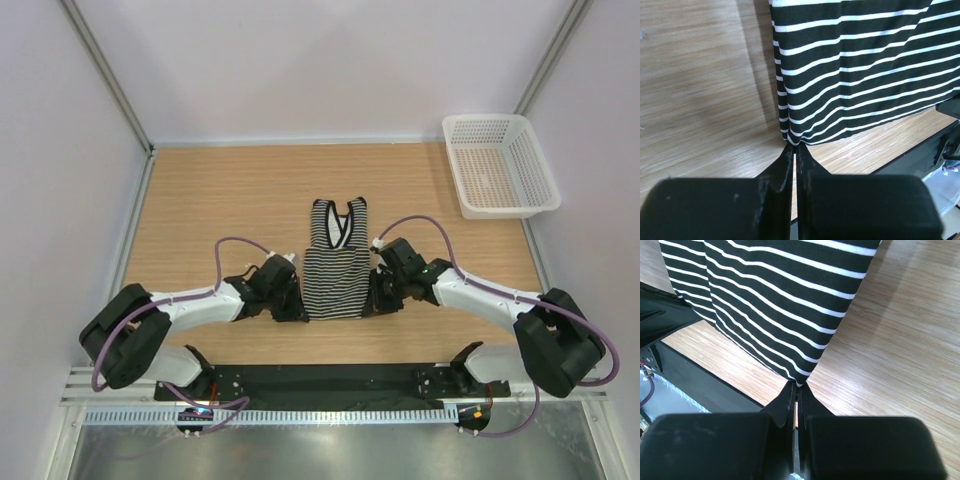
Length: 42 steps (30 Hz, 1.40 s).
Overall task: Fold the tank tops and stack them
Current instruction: Fold the tank top
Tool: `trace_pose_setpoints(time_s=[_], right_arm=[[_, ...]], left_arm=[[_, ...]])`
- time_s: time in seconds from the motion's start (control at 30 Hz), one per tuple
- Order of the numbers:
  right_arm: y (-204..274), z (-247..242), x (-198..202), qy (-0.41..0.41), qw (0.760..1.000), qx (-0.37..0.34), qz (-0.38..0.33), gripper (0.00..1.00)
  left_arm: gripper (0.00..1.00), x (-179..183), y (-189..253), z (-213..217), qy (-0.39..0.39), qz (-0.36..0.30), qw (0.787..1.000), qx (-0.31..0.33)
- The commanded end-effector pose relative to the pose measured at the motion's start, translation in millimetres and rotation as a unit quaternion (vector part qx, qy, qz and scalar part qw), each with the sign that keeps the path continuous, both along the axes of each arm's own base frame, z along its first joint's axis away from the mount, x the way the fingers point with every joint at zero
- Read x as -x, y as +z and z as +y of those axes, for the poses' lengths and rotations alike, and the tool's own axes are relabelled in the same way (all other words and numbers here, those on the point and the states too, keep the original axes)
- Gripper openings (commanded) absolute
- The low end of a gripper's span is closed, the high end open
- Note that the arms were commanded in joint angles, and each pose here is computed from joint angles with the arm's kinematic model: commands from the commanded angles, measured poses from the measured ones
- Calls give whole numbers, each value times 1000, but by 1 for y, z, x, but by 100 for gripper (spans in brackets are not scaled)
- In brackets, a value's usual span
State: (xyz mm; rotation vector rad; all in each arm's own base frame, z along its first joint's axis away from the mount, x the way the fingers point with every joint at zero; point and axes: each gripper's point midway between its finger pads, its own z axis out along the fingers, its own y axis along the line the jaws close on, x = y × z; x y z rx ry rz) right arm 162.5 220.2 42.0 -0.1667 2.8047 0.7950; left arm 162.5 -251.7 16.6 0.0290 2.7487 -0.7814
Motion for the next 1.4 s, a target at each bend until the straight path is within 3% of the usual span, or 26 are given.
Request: trace_pose_setpoints(time_s=[0.0, 0.23, 0.37, 0.67, 1.03, 1.37], right_arm=[[2, 4, -3, 8, 1000, -5, -11, 5], [14, -5, -2, 5, 1000, 19, -11, 7], [27, -7, -7, 0, 999, 28, -20, 1], [78, -4, -30, 11, 997, 44, -64, 1], [106, -1, -71, 23, 991, 89, -97, 1], [121, 6, -104, 5, 991, 73, -116, 1]], left_arm=[[0, -2, 14, -6, -10, -20, 1000, 9], [0, 14, 47, -8, -15, -18, 999, 24], [0, 7, 76, -3, -2, -43, 999, 23], [0, -5, 119, -13, -6, -56, 998, 32], [0, -28, 135, -17, 16, -38, 998, 55], [0, -52, 147, -19, 33, -30, 995, 89]])
